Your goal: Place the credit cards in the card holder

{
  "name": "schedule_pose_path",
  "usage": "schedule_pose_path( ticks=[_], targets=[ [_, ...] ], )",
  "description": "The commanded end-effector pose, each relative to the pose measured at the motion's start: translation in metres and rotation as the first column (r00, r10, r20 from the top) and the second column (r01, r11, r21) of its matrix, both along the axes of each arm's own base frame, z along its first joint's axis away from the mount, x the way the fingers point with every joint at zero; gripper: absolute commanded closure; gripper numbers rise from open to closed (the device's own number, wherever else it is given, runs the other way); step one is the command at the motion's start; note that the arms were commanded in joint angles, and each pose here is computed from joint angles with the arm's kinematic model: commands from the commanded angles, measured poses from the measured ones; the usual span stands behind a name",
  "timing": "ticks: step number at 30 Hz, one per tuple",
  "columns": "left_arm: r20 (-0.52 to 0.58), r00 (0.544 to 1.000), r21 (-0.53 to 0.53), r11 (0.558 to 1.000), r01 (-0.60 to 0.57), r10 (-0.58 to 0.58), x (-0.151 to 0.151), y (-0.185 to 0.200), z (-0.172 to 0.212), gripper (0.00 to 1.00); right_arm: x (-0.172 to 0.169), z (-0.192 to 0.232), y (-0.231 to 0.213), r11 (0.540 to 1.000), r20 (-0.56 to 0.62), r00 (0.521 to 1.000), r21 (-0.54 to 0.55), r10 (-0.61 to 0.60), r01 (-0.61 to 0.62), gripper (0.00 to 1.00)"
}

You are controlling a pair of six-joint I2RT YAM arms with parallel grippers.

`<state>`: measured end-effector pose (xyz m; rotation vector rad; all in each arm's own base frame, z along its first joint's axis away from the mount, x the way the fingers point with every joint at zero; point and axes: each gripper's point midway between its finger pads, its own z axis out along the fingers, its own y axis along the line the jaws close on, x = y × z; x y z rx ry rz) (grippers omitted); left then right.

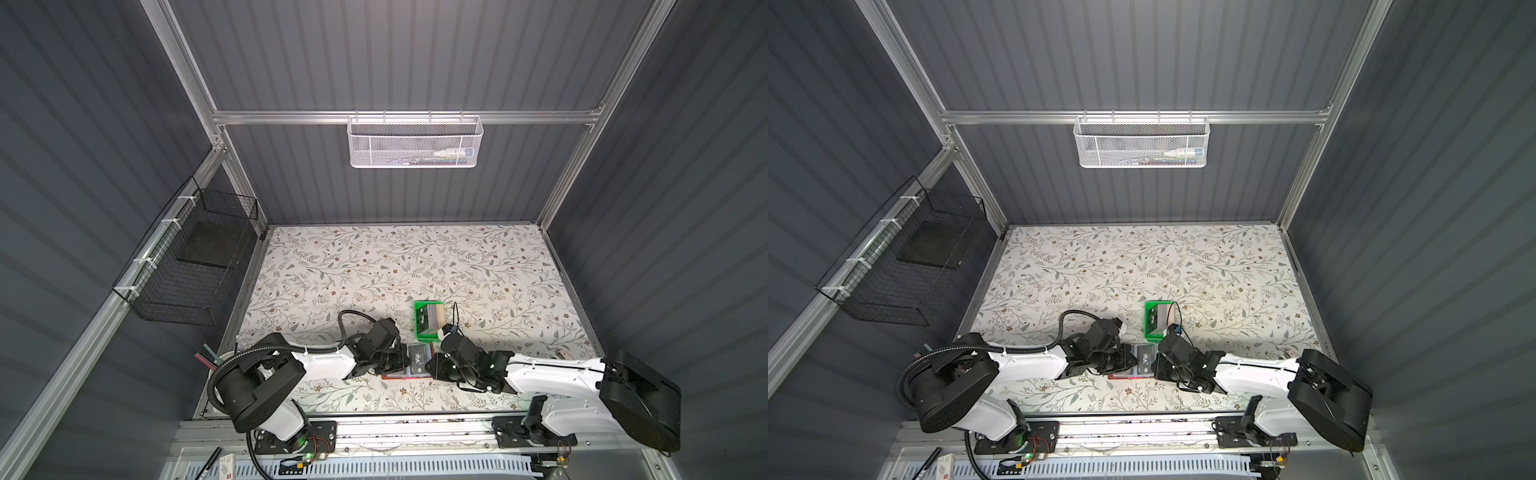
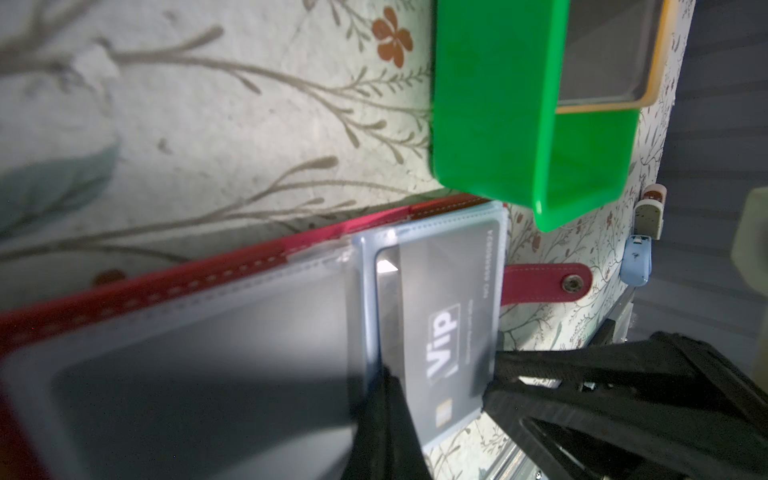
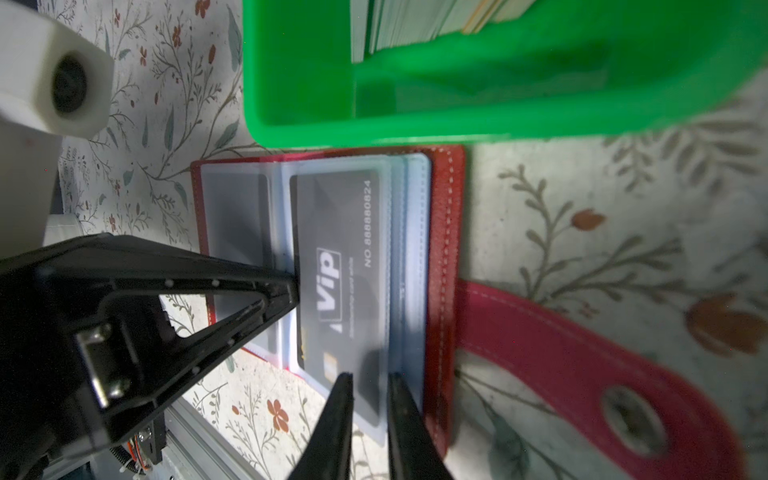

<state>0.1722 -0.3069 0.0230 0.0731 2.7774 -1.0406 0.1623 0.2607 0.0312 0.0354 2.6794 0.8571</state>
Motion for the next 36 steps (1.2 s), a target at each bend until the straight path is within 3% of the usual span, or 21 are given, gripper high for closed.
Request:
schedule_pose_path(
  ticks=[1, 12, 36],
  targets=[
    [-0.046, 0.999, 0.062, 0.998, 0.0, 0.003, -0.013, 0.016, -0.018, 0.97, 0.003, 0.007, 0.0, 1.0, 0.032, 1.0, 0.019, 0.001, -0.001, 0.81],
    [-0.039, 0.999, -0.008, 1.0, -0.022, 0.022, -0.012, 0.012, -0.004, 0.9, 0.009, 0.025, 0.009, 0.999, 0.081, 0.996, 0.028, 0.033, -0.036, 0.81],
    [-0.006, 0.987, -0.121, 0.979, -0.163, 0.163, 0.004, 0.057, 0.038, 0.88, 0.019, 0.048, 0.049, 0.993, 0.11, 0.987, -0.001, 0.116, -0.117, 0.72]
  ],
)
